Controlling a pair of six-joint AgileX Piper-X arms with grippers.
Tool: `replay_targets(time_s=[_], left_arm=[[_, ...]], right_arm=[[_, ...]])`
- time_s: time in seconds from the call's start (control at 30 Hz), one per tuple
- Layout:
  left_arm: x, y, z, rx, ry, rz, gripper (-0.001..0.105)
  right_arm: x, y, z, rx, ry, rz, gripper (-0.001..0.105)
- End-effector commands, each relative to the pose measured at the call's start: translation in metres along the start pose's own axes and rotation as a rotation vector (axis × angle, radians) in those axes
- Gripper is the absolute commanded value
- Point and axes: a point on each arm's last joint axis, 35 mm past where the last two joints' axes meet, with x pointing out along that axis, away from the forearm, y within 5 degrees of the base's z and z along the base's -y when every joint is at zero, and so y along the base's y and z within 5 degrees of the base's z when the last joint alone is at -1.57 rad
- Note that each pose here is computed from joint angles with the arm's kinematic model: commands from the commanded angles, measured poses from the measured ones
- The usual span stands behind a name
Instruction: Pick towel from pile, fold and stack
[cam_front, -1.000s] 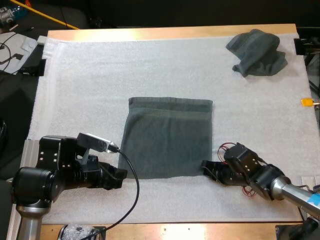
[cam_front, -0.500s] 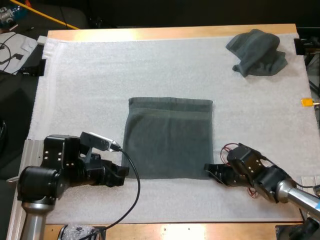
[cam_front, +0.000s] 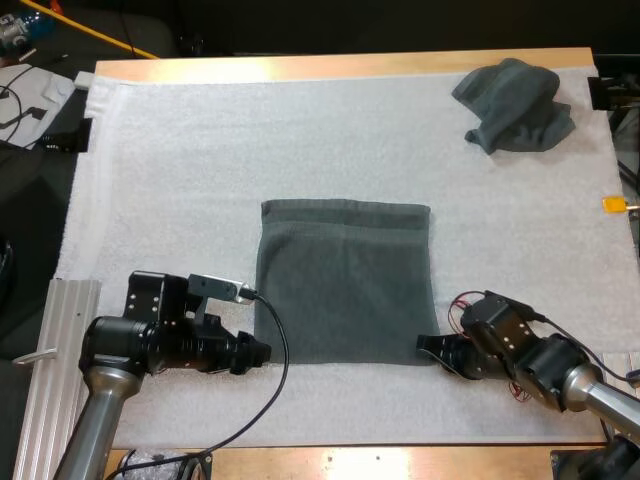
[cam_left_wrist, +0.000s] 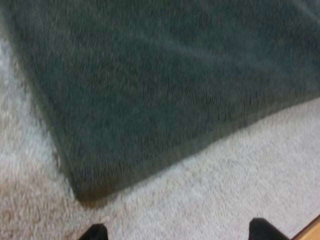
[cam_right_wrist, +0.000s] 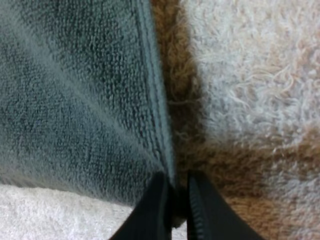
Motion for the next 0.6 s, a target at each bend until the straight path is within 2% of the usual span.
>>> replay_targets(time_s=[0.0,0.33,0.57], left_arm=[[0.012,0.006,0.006,-0.02,0.017,-0.003,0.056],[0.048,0.026,0.025,-0.109,0.094,0.012,0.056],[0.07,0.04,0.031,-0.161,0.158,0.038,0.057]], right_arm=[[-0.003,0.0,0.0,-0.006,-0.004,-0.002,0.0],[-0.003,0.0,0.0,-0.005,-0.003,-0.002,0.0],[-0.003,0.0,0.0,-0.004,-0.003,-0.001,0.0]])
